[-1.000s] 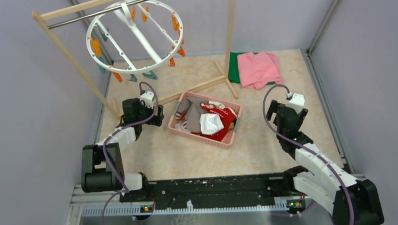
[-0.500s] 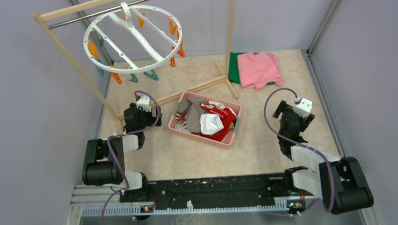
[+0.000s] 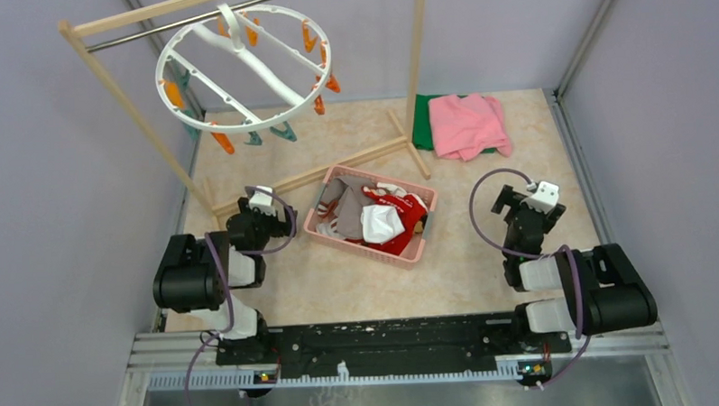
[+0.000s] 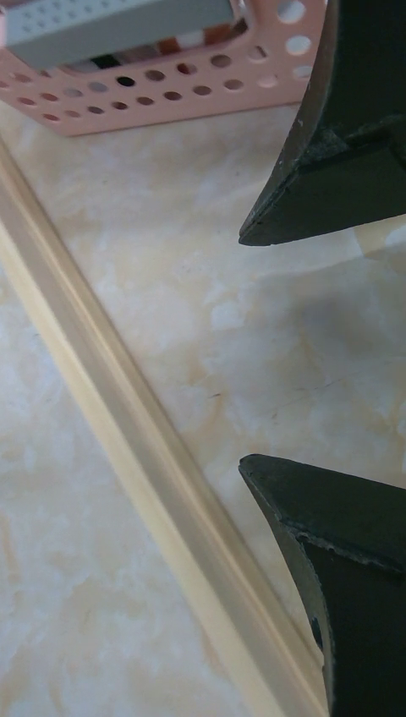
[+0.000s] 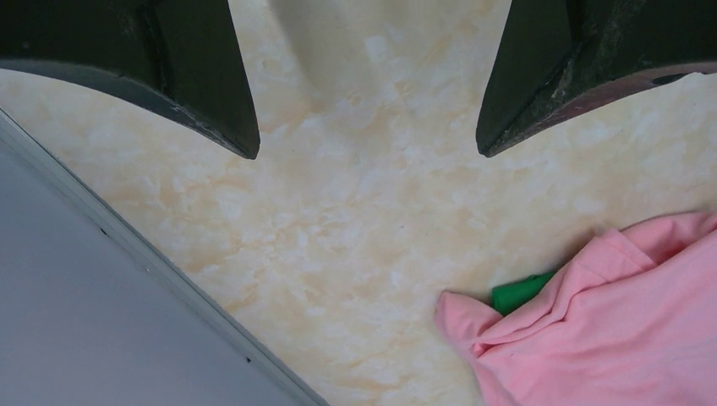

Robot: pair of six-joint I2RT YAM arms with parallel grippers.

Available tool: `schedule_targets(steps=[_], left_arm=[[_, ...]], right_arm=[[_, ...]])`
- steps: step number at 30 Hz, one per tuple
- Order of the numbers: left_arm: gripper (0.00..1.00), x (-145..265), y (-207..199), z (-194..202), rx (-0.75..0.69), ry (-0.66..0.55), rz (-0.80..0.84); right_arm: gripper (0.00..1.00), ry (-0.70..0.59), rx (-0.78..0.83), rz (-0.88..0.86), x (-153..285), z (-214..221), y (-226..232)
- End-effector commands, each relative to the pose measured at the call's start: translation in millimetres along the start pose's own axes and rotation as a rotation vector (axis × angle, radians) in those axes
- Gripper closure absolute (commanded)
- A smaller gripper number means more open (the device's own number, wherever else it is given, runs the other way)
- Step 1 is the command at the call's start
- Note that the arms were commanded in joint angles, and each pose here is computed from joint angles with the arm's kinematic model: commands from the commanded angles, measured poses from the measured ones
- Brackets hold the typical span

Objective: Remove the socks clipped to the hanger

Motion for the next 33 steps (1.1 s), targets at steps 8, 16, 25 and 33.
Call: schedule_targets(steps=[8, 16, 25, 33], left_arm=[[0.01, -17, 13, -27, -0.026, -0.095, -0.033], [0.01, -15, 11, -27, -0.025, -0.087, -0.035], [0.01, -15, 12, -27, -0.025, -0.083, -0.037], [0.01, -18, 12, -26, -0.029, -0.072, -0.045]], right_arm=[[0.01, -0.032, 0.047, -0.174, -16, -5, 35], [0.01, -0.016, 0.026, -0.181, -16, -5, 31], [0.01, -0.019, 0.028, -0.181, -17, -5, 31], [0.01, -0.017, 0.029, -0.182, -16, -5, 31]])
Point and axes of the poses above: each gripper's point midway between its finger pads, its own x axis back along the fingers, its own y axis along the line the jaws close on, z = x × y, the point moved 2 cm from there along x, back along the fingers, and after that the axes turned 13 degrees about -x, right-handed, at the moved point
